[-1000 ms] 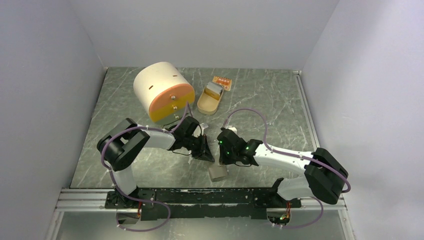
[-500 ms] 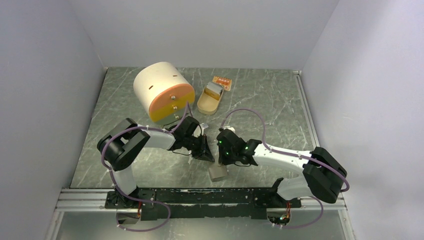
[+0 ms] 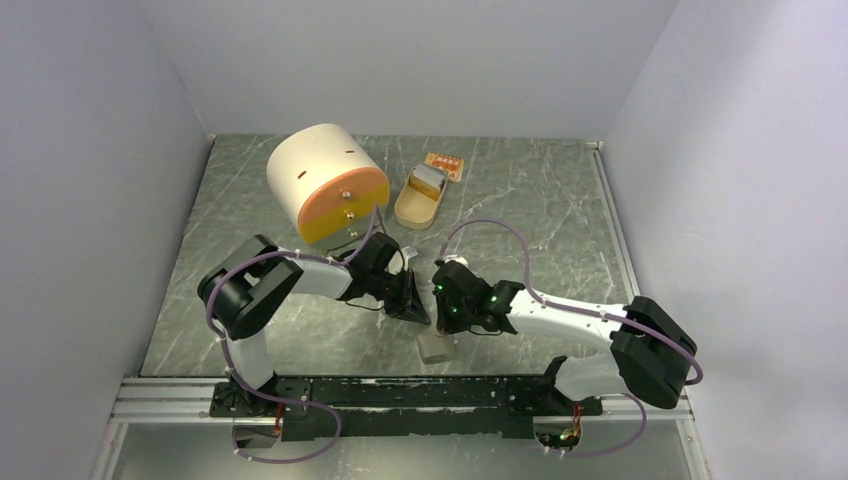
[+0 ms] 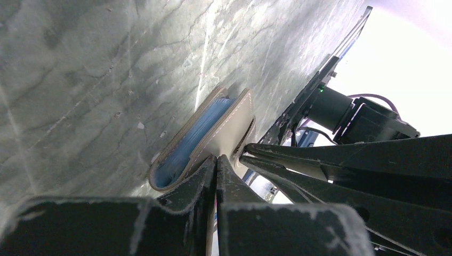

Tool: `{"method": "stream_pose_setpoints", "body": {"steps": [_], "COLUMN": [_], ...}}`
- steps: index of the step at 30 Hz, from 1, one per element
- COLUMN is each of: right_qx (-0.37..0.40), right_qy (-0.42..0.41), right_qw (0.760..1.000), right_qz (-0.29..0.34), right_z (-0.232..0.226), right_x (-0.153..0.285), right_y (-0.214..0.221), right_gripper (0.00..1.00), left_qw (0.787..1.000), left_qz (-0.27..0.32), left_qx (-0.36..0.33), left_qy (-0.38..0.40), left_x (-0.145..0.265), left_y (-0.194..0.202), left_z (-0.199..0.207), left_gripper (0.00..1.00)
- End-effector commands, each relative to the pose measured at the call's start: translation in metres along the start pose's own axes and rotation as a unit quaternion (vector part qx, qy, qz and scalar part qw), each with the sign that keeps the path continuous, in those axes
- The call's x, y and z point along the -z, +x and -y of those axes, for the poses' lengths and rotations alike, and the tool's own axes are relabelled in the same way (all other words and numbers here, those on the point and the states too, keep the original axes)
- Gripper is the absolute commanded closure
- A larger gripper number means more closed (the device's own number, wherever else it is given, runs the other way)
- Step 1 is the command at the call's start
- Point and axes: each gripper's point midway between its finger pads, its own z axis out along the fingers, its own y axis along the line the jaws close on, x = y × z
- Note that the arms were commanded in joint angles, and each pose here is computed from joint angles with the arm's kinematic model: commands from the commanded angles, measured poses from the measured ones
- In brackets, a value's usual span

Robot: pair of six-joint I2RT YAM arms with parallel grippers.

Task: Put the credit cards into the card holder
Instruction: Close the card holder at the center of the board.

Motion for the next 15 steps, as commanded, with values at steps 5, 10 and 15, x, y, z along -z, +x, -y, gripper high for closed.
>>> {"method": "stream_pose_setpoints", "body": {"steps": [5, 10, 15], "right_qx": [0.011, 0.013, 0.017], "right_qy": [0.007, 0.016, 0.035], "right_qw": [1.000, 1.000, 0.999], "right_qz": [-0.021, -0.011, 0.007], "right_z": [0.0046, 0.0020, 0.0019], "right_x": [0.0037, 0.0016, -0.0009], "right_y": [0.0184, 0.0182, 0.0162], "right_gripper": [0.89, 0.90, 0.90], "left_qw": [0.997, 0.997, 0.997], "left_qz": [0.015, 0.016, 0.016], "left_qx": [0.018, 0.019, 0.019], "left_qy": [-0.076, -0.076, -0.076], "left_x": [-0.0126, -0.0121, -0.0117], "left_y": [-0.0008, -0.0005, -0.0004], "left_z": [-0.0451, -0.0446, -0.0447], "left_gripper": [0.91, 0.91, 0.91]}}
